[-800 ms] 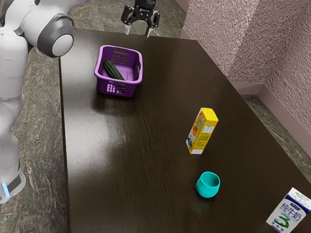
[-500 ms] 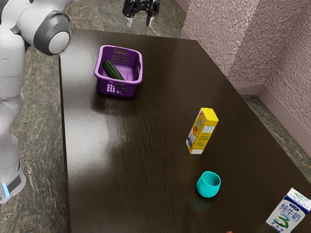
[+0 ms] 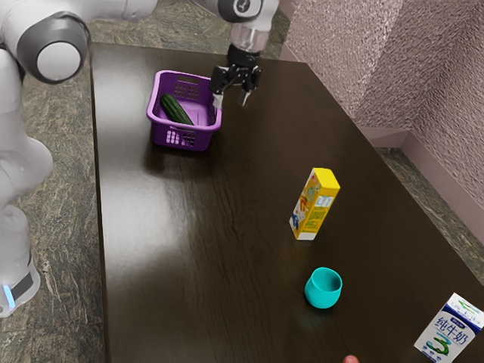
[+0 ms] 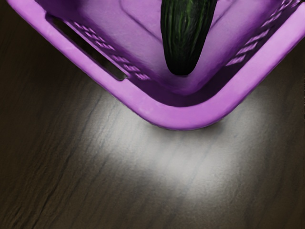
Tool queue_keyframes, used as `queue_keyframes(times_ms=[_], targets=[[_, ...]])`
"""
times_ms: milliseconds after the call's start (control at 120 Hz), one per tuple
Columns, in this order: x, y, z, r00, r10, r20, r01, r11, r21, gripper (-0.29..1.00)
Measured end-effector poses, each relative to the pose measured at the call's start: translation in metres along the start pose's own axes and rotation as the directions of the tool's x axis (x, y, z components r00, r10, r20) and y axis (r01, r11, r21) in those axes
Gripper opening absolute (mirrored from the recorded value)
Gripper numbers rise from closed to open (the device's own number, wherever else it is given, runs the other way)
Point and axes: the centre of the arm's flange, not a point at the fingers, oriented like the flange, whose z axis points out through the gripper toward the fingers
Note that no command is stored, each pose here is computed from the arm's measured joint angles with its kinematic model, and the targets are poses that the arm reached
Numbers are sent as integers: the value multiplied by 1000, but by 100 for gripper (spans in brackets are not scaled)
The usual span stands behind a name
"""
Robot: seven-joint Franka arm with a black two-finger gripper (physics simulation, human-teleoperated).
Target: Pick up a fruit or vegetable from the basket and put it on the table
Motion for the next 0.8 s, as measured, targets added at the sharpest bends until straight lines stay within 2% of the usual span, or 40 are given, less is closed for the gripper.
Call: queue_keyframes(times_ms=[75, 150, 283, 408, 567, 650, 725, 800], targets=[[5, -16, -15, 999, 40, 32, -39, 999, -28, 64], [27, -22, -4, 999, 15, 28, -15, 1000, -5, 64], [109, -23, 10, 979, -201, -20, 202, 979, 26, 62], [163, -56, -14, 942, -335, 5, 335, 942, -15, 62], [142, -74, -6, 950, -312, 8, 312, 950, -25, 62], [138, -31, 28, 948, -317, -12, 317, 948, 37, 62], [140, 4, 57, 918, -390, -72, 395, 916, 67, 62], [141, 17, 66, 864, -484, -137, 493, 869, 36, 61]])
